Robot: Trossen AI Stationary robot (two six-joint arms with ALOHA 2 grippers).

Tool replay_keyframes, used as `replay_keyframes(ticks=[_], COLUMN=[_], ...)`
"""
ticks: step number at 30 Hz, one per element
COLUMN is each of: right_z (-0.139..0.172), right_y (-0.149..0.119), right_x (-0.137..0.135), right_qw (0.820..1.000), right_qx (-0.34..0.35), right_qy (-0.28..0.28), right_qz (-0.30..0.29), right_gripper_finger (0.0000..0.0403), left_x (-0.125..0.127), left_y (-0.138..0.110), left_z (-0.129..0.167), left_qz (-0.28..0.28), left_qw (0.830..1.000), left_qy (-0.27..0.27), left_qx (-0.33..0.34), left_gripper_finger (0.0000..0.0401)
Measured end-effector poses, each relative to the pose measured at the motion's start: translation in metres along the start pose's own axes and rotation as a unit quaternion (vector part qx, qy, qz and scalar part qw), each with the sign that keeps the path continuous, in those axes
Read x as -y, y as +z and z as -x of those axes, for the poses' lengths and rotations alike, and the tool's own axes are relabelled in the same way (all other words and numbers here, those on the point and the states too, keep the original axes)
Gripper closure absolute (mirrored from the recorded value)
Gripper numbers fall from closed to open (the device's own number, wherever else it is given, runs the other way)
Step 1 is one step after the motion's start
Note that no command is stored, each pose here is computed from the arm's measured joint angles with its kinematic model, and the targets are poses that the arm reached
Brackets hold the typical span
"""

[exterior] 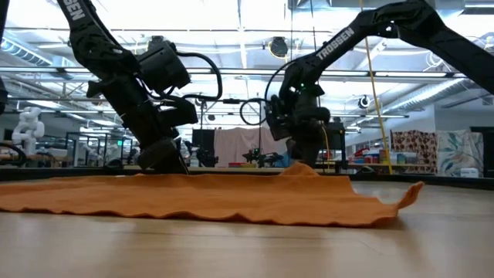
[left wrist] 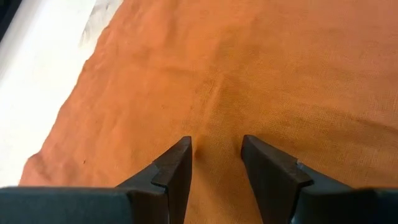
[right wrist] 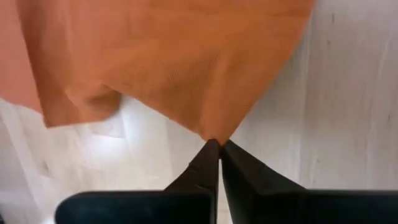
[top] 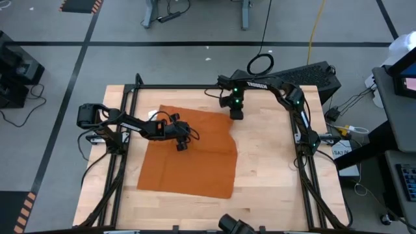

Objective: Roll towel
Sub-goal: Roll the brown towel

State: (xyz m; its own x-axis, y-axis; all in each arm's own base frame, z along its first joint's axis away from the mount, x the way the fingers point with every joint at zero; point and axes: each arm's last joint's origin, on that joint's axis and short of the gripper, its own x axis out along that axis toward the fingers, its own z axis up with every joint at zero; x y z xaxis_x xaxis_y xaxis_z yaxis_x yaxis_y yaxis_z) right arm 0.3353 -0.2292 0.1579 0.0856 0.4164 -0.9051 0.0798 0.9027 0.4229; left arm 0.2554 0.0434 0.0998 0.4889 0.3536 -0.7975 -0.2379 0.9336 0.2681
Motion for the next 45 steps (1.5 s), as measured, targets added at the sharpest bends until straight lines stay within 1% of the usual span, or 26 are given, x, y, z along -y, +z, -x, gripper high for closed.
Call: replay_keyframes(ticks=[2,6,8,10,13,16,20,23,25,26,29,31,34,36,40,43,45], right_z=[0.005,0.016,0.019,0.022,0.022,0.021,0.020,0.020,0.020,0.020,0.019,0.018,0.018,0.019,0.019,0.019,0.019], right_y=[-0.001,-0.004,-0.004,-0.004,-0.001,0.004,0.009,0.010,0.010,0.010,0.010,0.010,0.007,0.007,0.011,0.015,0.016], right_x=[-0.004,-0.015,-0.018,-0.021,-0.021,-0.021,-0.022,-0.023,-0.023,-0.023,-0.024,-0.024,-0.020,-0.018,-0.015,-0.014,-0.015], right_qw=[1.000,0.997,0.996,0.995,0.993,0.992,0.990,0.988,0.987,0.986,0.986,0.983,0.978,0.975,0.971,0.968,0.967], right_qx=[0.009,0.026,0.029,0.035,0.045,0.064,0.077,0.075,0.074,0.073,0.070,0.061,0.040,0.039,0.055,0.065,0.066], right_qy=[0.011,0.048,0.049,0.051,0.048,0.040,0.036,0.038,0.038,0.038,0.034,0.015,-0.044,-0.064,-0.099,-0.134,-0.147], right_qz=[-0.019,-0.054,-0.063,-0.074,-0.093,-0.100,-0.111,-0.129,-0.140,-0.142,-0.149,-0.171,-0.201,-0.208,-0.209,-0.203,-0.197], right_gripper_finger=[0.0399,0.0400,0.0400,0.0402,0.0402,0.0402,0.0402,0.0402,0.0402,0.0402,0.0403,0.0403,0.0403,0.0403,0.0403,0.0401,0.0392], left_x=[-0.001,-0.009,-0.015,-0.020,-0.023,-0.022,-0.019,-0.020,-0.022,-0.022,-0.023,-0.024,-0.034,-0.042,-0.057,-0.065,-0.067], left_y=[0.000,-0.001,-0.001,-0.002,0.000,0.006,0.023,0.038,0.046,0.050,0.061,0.062,0.054,0.048,0.034,0.029,0.026], left_z=[0.000,-0.001,-0.002,-0.003,-0.004,-0.002,0.002,0.005,0.007,0.008,0.008,0.002,-0.012,-0.021,-0.038,-0.044,-0.045], left_qz=[-0.001,-0.013,-0.025,-0.031,-0.036,-0.041,-0.054,-0.046,-0.041,-0.038,-0.047,-0.056,-0.048,-0.038,-0.016,-0.002,0.002], left_qw=[1.000,0.996,0.992,0.990,0.989,0.990,0.990,0.987,0.986,0.986,0.988,0.988,0.989,0.989,0.986,0.983,0.982], left_qy=[0.021,0.084,0.119,0.135,0.139,0.136,0.133,0.154,0.157,0.155,0.119,0.110,0.126,0.137,0.163,0.181,0.185], left_qx=[-0.001,-0.009,-0.015,-0.018,-0.015,-0.009,0.012,0.030,0.042,0.050,0.088,0.095,0.064,0.042,-0.003,-0.021,-0.031], left_gripper_finger=[0.0247,0.0247,0.0247,0.0247,0.0247,0.0247,0.0247,0.0247,0.0247,0.0247,0.0247,0.0247,0.0247,0.0247,0.0247,0.0247,0.0247])
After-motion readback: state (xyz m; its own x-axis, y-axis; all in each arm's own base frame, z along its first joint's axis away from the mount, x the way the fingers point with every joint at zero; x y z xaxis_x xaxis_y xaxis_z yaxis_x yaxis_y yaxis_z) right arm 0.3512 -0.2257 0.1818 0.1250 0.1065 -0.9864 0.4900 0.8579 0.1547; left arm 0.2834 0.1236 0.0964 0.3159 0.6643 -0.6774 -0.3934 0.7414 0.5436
